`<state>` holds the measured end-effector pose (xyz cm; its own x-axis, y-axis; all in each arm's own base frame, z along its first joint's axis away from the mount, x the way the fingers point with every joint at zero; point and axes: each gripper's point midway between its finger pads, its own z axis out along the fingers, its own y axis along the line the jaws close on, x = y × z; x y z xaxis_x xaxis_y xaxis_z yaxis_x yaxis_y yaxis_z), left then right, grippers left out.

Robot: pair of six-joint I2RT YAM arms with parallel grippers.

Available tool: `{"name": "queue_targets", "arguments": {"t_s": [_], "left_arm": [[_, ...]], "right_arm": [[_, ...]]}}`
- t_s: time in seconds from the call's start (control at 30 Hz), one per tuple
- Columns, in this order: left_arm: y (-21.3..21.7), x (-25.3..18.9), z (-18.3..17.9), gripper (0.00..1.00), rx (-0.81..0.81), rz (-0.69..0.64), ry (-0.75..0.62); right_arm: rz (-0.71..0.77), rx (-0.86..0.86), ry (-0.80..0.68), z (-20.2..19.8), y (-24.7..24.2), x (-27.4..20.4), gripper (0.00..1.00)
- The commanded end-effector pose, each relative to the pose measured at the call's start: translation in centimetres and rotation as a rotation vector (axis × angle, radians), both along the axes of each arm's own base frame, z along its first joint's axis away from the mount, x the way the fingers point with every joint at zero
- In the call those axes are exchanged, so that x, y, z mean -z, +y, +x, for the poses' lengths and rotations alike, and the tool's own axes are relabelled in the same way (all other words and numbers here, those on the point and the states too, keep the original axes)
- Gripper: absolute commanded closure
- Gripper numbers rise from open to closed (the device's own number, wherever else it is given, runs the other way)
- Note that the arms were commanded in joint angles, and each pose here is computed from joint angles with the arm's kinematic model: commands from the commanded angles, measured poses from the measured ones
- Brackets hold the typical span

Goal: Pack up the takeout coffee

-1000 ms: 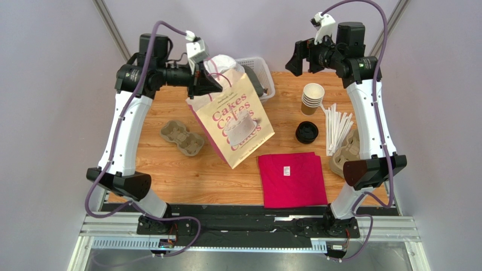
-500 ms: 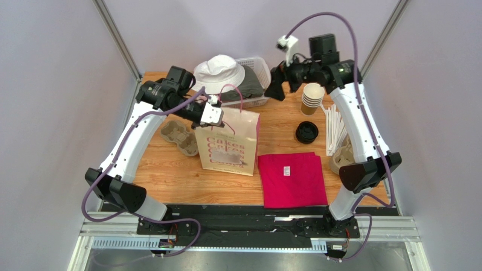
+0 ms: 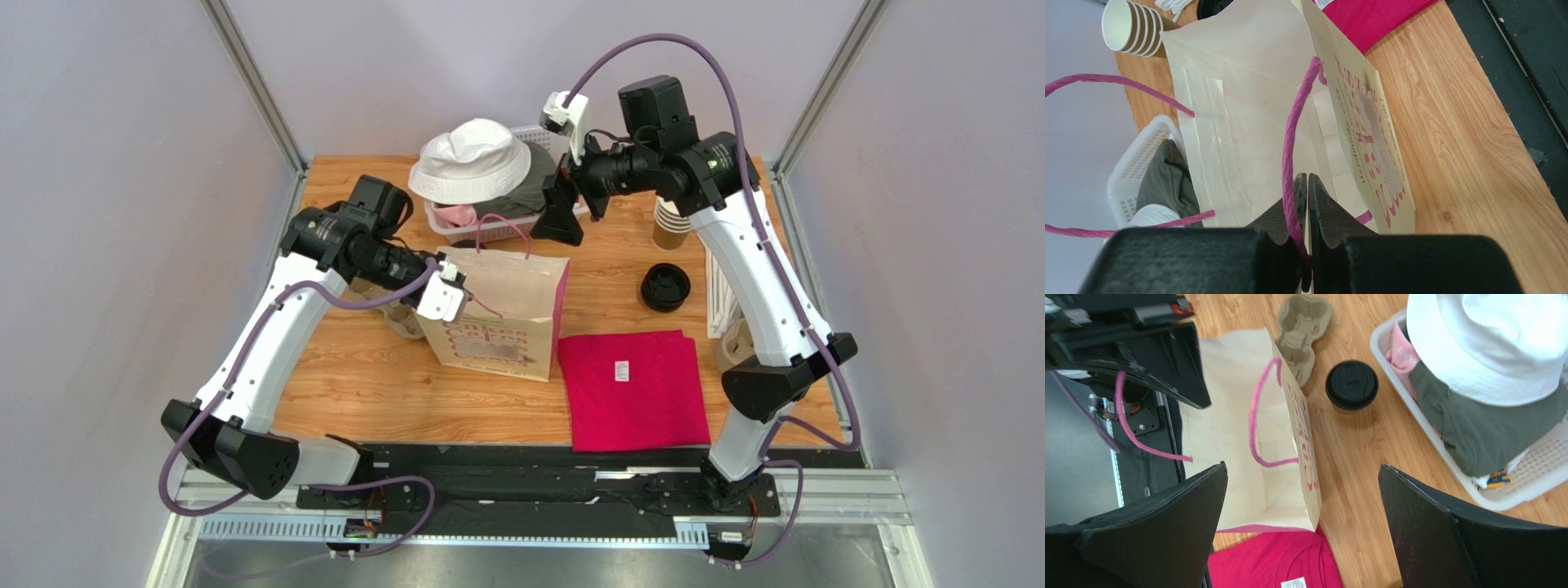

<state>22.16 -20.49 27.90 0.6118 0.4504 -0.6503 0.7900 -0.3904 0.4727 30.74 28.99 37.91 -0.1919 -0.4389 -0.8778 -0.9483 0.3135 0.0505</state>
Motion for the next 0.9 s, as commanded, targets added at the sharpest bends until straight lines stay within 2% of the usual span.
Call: {"name": "queue_targets", "arguments": {"t_s": [0.0,0.1,0.17,0.2,0.23,0.27,0.3,0.37,0.4,0.43,0.47,0.53,0.57,0.6,0.63,0.7,0.8,0.83,0.87], "left_arm": [[1.1,0.6,-3.8,0.86,0.043,0.025,0.102],[1.0,0.2,-3.8,0.77,0.045,0.015,0.088],[1.0,-0.1,-4.0,0.66,0.046,0.006,0.076],[1.0,-0.3,-4.2,0.56,0.045,0.001,0.079],[1.1,-0.5,-4.4,0.55,0.042,-0.004,0.074],[1.2,-0.7,-4.6,0.47,0.024,-0.004,0.089],[1.3,-0.9,-4.7,0.44,0.006,-0.004,0.099],[1.7,-1.8,-5.1,0.4,-0.061,-0.016,0.134],[1.9,-2.2,-5.3,0.35,-0.08,-0.034,0.145],[2.3,-3.0,-6.0,0.33,-0.099,-0.065,0.135],[2.5,-3.7,-6.3,0.23,-0.143,-0.107,0.167],[3.0,-5.2,-6.6,0.21,-0.208,-0.186,0.111],[3.2,-5.5,-6.8,0.2,-0.271,-0.216,0.149],[3.3,-6.7,-5.8,0.19,-0.299,-0.266,0.074],[3.6,-6.9,-6.6,0.18,-0.353,-0.3,0.098],[3.9,-8.0,-5.7,0.17,-0.412,-0.347,0.048],[4.7,-8.1,-3.9,0.16,-0.588,-0.379,0.124],[4.8,-7.6,-3.0,0.16,-0.691,-0.4,0.243],[5.6,-8.1,-0.9,0.16,-0.809,-0.43,0.236]], "right_arm": [[0.05,-0.057,0.001,-0.8,2.9,-1.1,0.0],[0.037,-0.057,-0.03,-0.2,4.7,-0.5,0.04],[0.019,-0.034,-0.052,0.7,5.1,0.2,0.07],[0.004,-0.026,-0.049,1.3,5.3,0.9,0.17],[-0.013,-0.006,-0.055,1.8,5.1,1.3,0.26],[-0.022,0.008,-0.058,2.2,5.1,1.6,0.36],[-0.032,0.018,-0.057,2.5,5.0,1.8,0.62],[-0.039,0.036,-0.063,2.6,4.7,1.7,0.85],[-0.037,0.044,-0.058,2.7,4.6,1.7,1.0],[-0.028,0.044,-0.042,2.3,4.5,1.6,1.0],[-0.025,0.044,-0.03,2.1,4.3,1.7,1.0],[-0.022,0.044,-0.001,1.5,4.2,2.0,1.0],[-0.015,0.055,0.019,1.4,4.1,1.9,1.0],[-0.016,0.066,0.032,1.4,4.0,2.1,1.0],[-0.016,0.084,0.048,1.3,3.8,2.2,1.0],[0.003,0.144,0.093,1.7,3.2,2.0,1.0],[0.052,0.277,0.188,3.0,1.9,1.8,1.0],[0.073,0.321,0.211,3.8,1.2,1.6,1.0],[0.091,0.35,0.258,3.7,0.9,1.8,1.0]]}}
